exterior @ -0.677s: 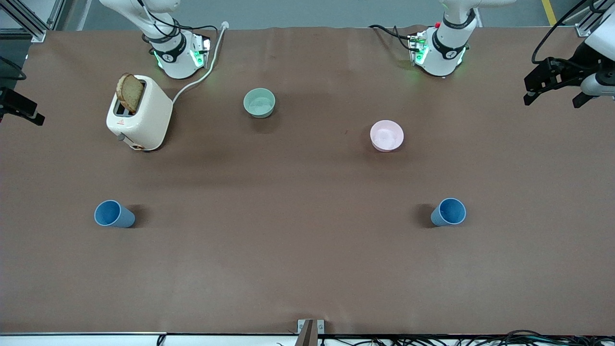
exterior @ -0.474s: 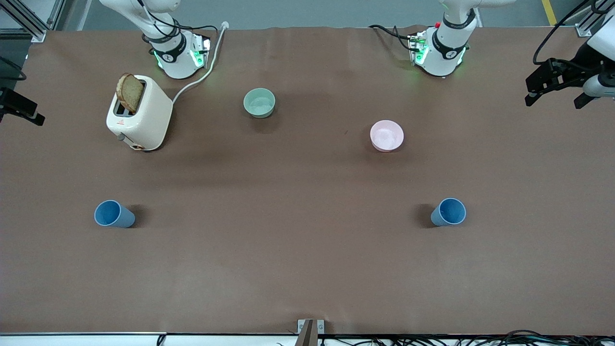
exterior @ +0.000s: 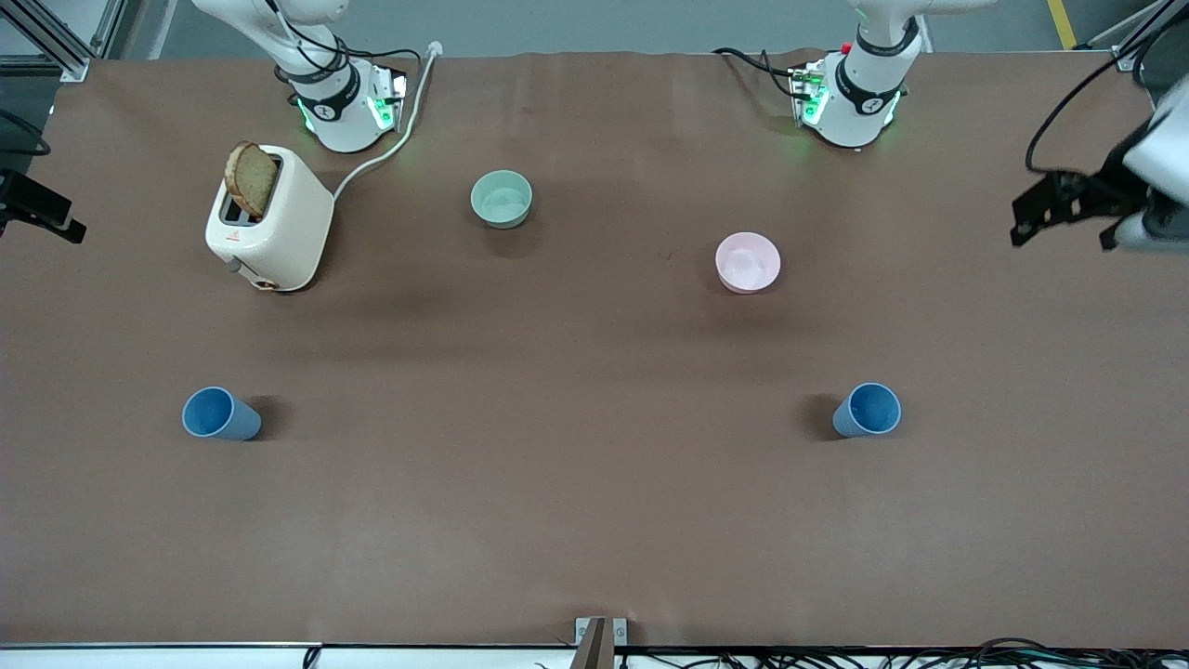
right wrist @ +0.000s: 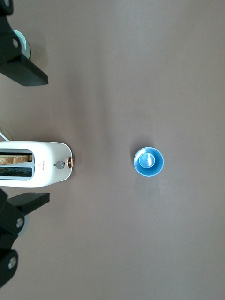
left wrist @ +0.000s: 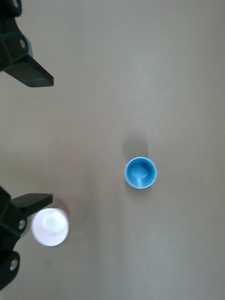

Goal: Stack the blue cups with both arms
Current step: 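Reach the right gripper and the left gripper down toward each blue cup, then close both grippers around the rims of the two blue cups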

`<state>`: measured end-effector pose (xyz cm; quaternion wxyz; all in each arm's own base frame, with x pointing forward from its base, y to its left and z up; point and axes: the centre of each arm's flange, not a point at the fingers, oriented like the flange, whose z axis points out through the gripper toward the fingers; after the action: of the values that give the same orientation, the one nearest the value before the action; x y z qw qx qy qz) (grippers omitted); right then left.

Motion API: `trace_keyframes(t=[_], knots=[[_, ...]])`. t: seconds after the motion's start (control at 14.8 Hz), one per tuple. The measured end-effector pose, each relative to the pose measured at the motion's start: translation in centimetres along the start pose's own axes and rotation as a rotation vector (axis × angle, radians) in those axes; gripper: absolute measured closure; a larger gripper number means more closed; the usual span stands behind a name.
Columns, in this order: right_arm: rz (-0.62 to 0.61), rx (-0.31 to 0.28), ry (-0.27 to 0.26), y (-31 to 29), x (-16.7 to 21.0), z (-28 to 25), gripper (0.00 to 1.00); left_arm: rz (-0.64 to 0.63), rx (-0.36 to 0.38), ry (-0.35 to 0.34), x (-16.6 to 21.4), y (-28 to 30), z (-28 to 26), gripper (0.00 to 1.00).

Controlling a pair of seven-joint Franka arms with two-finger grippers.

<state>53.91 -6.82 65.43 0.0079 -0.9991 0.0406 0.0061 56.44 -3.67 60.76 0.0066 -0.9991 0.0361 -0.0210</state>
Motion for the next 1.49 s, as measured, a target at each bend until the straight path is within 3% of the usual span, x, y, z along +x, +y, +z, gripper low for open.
trace_keyframes(t=[0.2, 0.34, 0.61, 0.81, 1.08, 1.15, 1.29, 1.35, 1.49], knots=[[0.007, -0.001, 0.015, 0.4, 0.9, 0.6, 0.0, -0.007, -0.003, 0.041, 3.2, -0.7, 8.4, 0.0], [0.025, 0.0, 0.022, 1.6, 2.8, 2.8, 0.0, -0.006, -0.007, 0.02, 4.3, -0.7, 14.1, 0.0], [0.002, 0.021, 0.027, 5.1, 7.9, 10.2, 0.0, -0.003, -0.019, -0.007, 6.5, -0.3, 23.1, 0.0], [-0.007, 0.033, 0.021, 6.7, 11.2, 16.9, 0.0, 0.003, -0.027, -0.009, 7.3, 0.3, 26.9, 0.04], [-0.007, 0.137, 0.003, 9.4, 13.9, 26.8, 0.0, 0.015, -0.033, -0.022, 7.6, 1.2, 30.3, 0.2], [-0.006, 0.14, -0.003, 9.9, 14.2, 28.7, 0.0, 0.017, -0.035, -0.034, 7.5, 1.4, 31.3, 0.21], [-0.001, 0.142, -0.02, 10.3, 14.6, 31.9, 0.0, 0.017, -0.037, -0.06, 7.4, 1.4, 33.1, 0.34], [0.0, 0.145, -0.035, 10.3, 14.6, 33.2, 0.0, 0.017, -0.037, -0.07, 7.3, 1.5, 33.7, 0.34], [0.003, 0.151, -0.067, 10.2, 14.5, 35.6, 0.01, 0.017, -0.039, -0.086, 7.1, 1.5, 34.8, 0.51]])
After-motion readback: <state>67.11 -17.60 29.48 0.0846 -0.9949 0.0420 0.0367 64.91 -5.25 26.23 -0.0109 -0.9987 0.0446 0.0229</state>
